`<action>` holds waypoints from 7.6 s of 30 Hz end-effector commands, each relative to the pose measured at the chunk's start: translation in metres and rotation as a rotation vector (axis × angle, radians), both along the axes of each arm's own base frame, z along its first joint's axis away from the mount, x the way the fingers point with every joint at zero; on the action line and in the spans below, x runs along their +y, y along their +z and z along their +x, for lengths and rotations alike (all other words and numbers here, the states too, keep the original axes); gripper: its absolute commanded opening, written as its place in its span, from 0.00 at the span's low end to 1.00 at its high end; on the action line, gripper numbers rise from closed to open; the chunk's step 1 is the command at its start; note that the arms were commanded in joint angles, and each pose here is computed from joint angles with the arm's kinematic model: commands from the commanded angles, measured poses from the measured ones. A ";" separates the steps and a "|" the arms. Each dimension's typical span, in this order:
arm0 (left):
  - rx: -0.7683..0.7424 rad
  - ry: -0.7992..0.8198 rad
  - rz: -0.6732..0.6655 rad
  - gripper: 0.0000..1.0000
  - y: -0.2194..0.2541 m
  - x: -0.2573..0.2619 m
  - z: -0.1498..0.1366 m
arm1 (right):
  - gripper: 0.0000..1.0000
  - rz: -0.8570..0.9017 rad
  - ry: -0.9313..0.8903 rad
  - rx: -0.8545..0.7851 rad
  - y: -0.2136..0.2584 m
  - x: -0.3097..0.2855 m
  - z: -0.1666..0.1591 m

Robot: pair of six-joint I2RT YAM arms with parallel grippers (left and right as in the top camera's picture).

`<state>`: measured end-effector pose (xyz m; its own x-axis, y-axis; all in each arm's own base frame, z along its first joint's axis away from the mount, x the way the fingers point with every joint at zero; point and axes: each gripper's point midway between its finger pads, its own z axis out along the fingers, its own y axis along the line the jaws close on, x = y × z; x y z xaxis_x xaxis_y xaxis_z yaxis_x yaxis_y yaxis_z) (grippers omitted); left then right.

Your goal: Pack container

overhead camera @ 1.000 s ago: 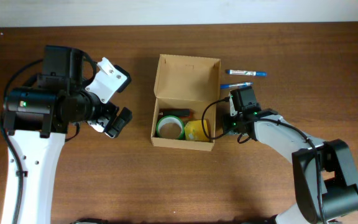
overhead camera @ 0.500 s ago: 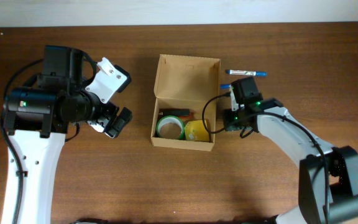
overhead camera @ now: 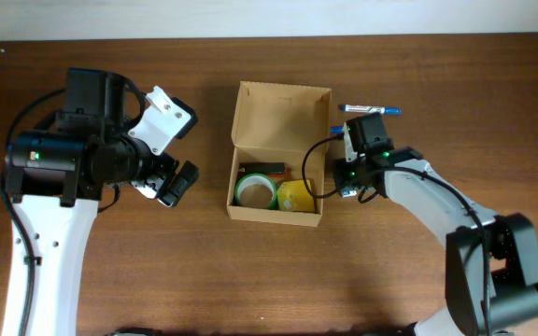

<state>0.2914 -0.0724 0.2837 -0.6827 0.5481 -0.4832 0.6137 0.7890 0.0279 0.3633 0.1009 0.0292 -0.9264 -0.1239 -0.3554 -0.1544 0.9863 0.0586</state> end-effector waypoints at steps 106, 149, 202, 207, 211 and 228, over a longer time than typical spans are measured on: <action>-0.022 -0.011 0.000 1.00 0.006 0.000 0.000 | 0.25 0.067 0.009 -0.180 0.119 0.004 -0.003; -0.022 -0.011 0.000 1.00 0.006 0.000 0.000 | 0.26 0.281 0.392 -0.220 0.111 0.195 -0.007; -0.022 -0.011 0.000 1.00 0.006 0.000 0.000 | 0.61 -0.045 0.124 -0.141 0.143 0.135 -0.012; -0.022 -0.011 0.000 1.00 0.006 0.000 0.000 | 0.61 -0.061 -0.066 -0.008 0.130 0.089 -0.018; -0.022 -0.011 0.000 1.00 0.006 0.000 0.000 | 0.61 0.009 -0.116 0.100 0.121 0.078 -0.027; -0.022 -0.011 0.000 1.00 0.006 0.000 0.000 | 0.60 0.020 -0.101 0.228 0.057 0.076 -0.056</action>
